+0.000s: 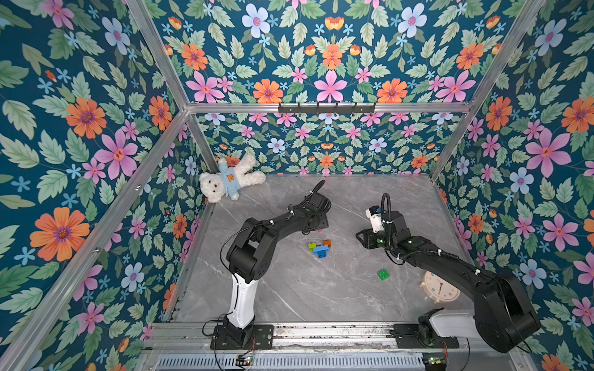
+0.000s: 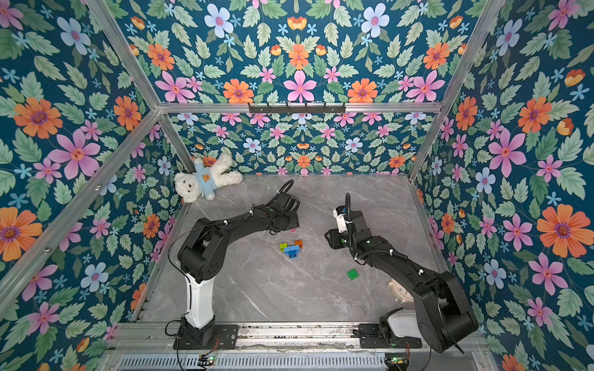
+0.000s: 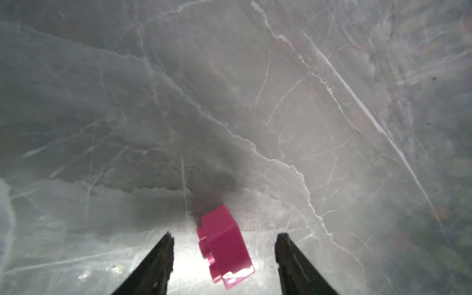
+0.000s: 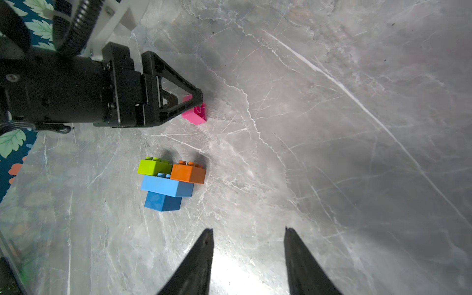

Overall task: Assemble the letter v with lego
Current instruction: Pick up the lego brick from the center of the board.

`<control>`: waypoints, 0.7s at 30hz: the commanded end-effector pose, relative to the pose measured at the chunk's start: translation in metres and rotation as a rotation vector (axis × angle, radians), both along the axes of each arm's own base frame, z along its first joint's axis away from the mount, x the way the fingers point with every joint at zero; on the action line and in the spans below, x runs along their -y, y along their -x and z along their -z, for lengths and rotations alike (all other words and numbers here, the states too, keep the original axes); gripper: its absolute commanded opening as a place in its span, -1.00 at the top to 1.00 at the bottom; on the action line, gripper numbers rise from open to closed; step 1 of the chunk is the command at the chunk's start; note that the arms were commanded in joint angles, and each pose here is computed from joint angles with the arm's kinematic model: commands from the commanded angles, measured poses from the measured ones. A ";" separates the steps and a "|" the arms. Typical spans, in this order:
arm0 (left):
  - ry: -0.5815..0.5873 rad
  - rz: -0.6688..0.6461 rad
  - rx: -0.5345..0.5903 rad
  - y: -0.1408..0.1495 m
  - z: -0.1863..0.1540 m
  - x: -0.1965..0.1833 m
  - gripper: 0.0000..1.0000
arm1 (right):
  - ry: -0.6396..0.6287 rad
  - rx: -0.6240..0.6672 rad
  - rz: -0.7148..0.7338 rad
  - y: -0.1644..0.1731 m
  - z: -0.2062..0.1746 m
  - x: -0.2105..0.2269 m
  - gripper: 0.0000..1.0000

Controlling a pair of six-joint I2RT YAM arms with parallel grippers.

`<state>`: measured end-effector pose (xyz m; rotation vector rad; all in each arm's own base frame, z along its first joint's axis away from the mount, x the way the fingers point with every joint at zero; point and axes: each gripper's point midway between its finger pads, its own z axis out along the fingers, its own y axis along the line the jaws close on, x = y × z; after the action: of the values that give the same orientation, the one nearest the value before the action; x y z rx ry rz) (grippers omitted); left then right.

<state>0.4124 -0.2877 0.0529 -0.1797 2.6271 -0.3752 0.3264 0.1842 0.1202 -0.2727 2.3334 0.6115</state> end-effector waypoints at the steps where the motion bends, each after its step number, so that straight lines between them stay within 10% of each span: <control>1: -0.013 -0.029 0.007 -0.005 0.003 -0.002 -0.27 | -0.006 0.038 -0.010 -0.001 -0.006 0.000 0.04; 21: -0.180 0.143 0.006 0.001 0.006 -0.010 0.37 | -0.019 0.043 -0.016 0.003 -0.003 0.002 0.04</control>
<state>0.4139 -0.2878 0.0432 -0.0630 2.6510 -0.2751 0.3229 0.1797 0.1179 -0.2819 2.3065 0.6112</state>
